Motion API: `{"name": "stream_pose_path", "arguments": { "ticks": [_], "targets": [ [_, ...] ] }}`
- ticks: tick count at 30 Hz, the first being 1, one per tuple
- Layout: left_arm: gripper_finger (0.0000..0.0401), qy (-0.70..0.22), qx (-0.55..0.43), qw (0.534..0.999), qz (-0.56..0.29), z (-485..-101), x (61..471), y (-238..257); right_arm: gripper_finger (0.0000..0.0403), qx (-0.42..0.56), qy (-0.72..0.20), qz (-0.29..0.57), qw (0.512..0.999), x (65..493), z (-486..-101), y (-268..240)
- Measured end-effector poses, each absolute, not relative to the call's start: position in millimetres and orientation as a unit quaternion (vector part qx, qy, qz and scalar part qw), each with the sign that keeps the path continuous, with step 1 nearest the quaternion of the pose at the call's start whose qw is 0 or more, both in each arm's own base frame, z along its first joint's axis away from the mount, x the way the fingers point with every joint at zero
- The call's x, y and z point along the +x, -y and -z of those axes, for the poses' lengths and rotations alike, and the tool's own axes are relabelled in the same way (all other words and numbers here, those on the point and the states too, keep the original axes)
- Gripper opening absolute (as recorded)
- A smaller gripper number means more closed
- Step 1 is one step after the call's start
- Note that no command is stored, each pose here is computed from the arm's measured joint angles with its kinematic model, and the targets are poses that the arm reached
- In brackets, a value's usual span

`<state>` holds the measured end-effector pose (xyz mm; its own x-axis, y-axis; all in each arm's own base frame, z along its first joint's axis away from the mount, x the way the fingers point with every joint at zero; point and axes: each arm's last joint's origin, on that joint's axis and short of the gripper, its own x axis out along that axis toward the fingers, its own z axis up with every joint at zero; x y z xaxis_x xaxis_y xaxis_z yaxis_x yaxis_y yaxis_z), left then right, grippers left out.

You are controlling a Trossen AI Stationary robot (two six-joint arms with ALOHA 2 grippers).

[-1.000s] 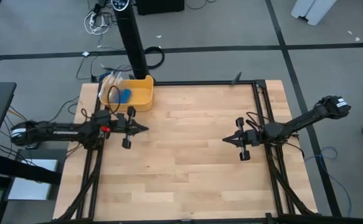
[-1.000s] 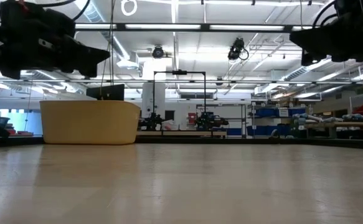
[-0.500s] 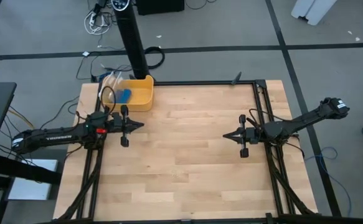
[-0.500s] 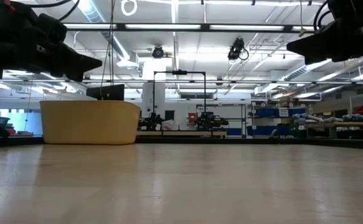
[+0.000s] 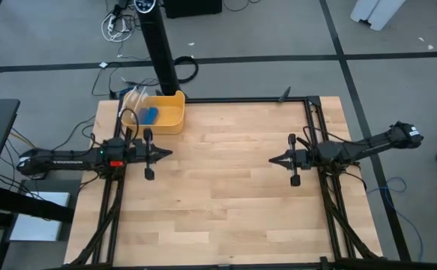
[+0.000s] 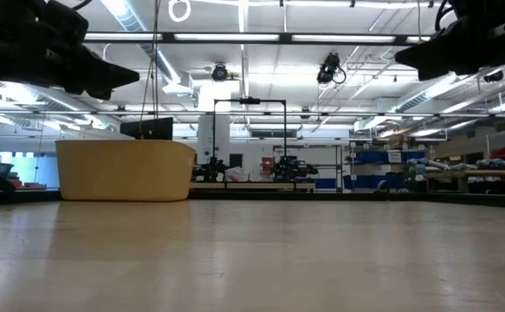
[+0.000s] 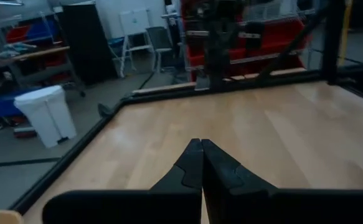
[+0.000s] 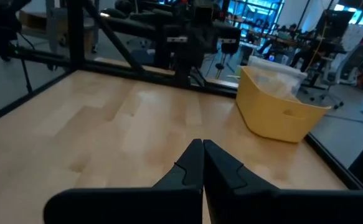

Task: Roll bandage
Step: Return to Home Position

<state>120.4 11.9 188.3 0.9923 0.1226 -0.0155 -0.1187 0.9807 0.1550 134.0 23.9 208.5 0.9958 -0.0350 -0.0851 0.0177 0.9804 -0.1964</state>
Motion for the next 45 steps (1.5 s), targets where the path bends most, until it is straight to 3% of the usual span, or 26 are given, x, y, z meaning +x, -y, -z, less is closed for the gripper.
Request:
{"name": "stream_pose_path", "arguments": {
  "ticks": [15, 23, 31, 37, 45],
  "targets": [
    [0.0003, -0.001, 0.077, 0.996, -0.046, -188, 92, -3, 0.0000, -0.085, -0.033, 0.010, 0.996, 125, -212, -12],
    [0.0003, -0.004, 0.048, 0.995, -0.086, -171, 96, -5, 0.0000, -0.053, -0.059, 0.046, 0.996, 125, -187, -3],
    [0.0003, -0.004, 0.049, 0.988, -0.146, -172, 95, -9, 0.0000, -0.037, -0.015, 0.063, 0.997, 123, -166, 1],
    [0.0003, -0.006, 0.071, 0.986, -0.154, -172, 95, -9, 0.0000, -0.056, 0.030, 0.019, 0.998, 120, -182, -3],
    [0.0003, -0.006, 0.061, 0.987, -0.146, -172, 95, -9, 0.0000, -0.060, 0.039, 0.062, 0.996, 101, -183, 2]
  ]
}}
